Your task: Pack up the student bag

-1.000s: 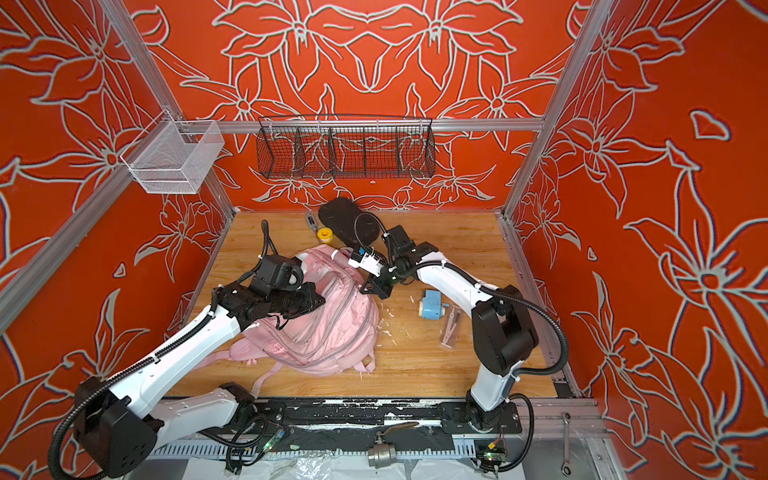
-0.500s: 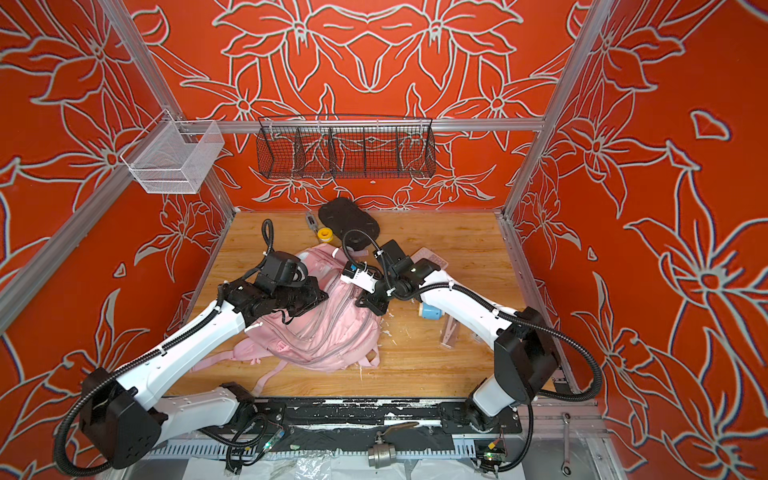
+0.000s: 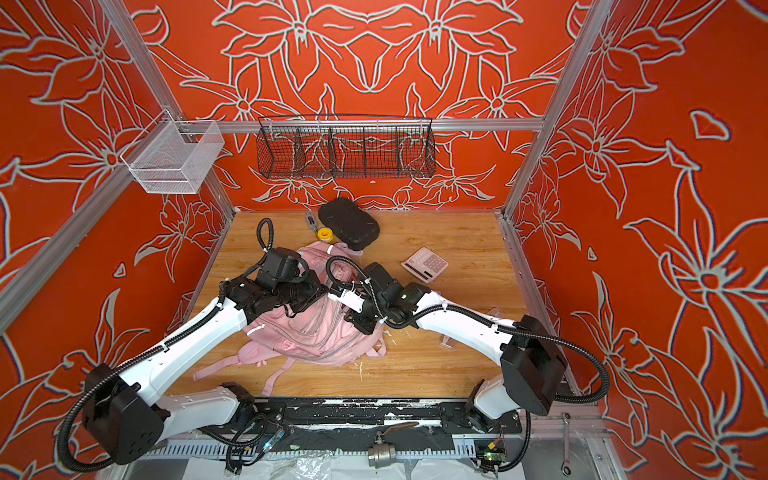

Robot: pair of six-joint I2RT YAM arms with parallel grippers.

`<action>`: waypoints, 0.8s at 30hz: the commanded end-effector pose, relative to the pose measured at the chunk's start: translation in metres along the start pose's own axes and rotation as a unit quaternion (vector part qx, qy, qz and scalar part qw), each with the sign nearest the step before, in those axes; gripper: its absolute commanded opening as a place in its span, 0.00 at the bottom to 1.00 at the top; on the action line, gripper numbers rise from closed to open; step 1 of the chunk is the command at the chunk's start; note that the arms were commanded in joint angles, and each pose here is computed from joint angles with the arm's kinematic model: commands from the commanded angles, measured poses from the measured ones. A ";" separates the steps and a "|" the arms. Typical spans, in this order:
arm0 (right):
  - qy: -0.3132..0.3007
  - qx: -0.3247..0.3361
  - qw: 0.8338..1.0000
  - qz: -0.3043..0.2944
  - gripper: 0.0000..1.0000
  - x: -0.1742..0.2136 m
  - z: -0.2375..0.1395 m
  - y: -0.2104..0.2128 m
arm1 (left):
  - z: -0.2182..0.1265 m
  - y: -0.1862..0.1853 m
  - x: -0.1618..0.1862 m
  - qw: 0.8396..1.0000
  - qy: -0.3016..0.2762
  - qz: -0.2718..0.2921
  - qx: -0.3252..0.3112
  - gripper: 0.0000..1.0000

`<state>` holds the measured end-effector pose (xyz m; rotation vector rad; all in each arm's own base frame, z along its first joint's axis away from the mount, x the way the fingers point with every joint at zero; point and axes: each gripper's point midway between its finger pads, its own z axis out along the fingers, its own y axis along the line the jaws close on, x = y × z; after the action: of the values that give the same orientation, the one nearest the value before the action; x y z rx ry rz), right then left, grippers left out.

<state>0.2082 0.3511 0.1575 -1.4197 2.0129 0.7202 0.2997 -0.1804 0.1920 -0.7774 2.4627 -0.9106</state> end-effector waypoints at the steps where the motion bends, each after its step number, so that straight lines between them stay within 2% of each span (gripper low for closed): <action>1: -0.049 -0.018 0.998 -0.027 0.00 -0.016 0.002 0.022 | -0.017 -0.039 -0.022 0.997 -0.042 -0.028 0.066 0.00; 9: -0.087 -0.028 0.991 -0.095 0.00 -0.008 0.002 0.033 | -0.021 -0.045 -0.026 0.996 -0.045 -0.039 0.066 0.00; 24: -0.047 -0.016 0.989 -0.137 0.00 -0.003 0.025 0.048 | -0.026 -0.068 -0.040 0.990 -0.062 -0.086 0.093 0.00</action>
<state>0.1740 0.3749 0.1390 -1.5758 1.7569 0.6729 0.3178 -0.1827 0.2164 -0.9480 2.3700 -0.9703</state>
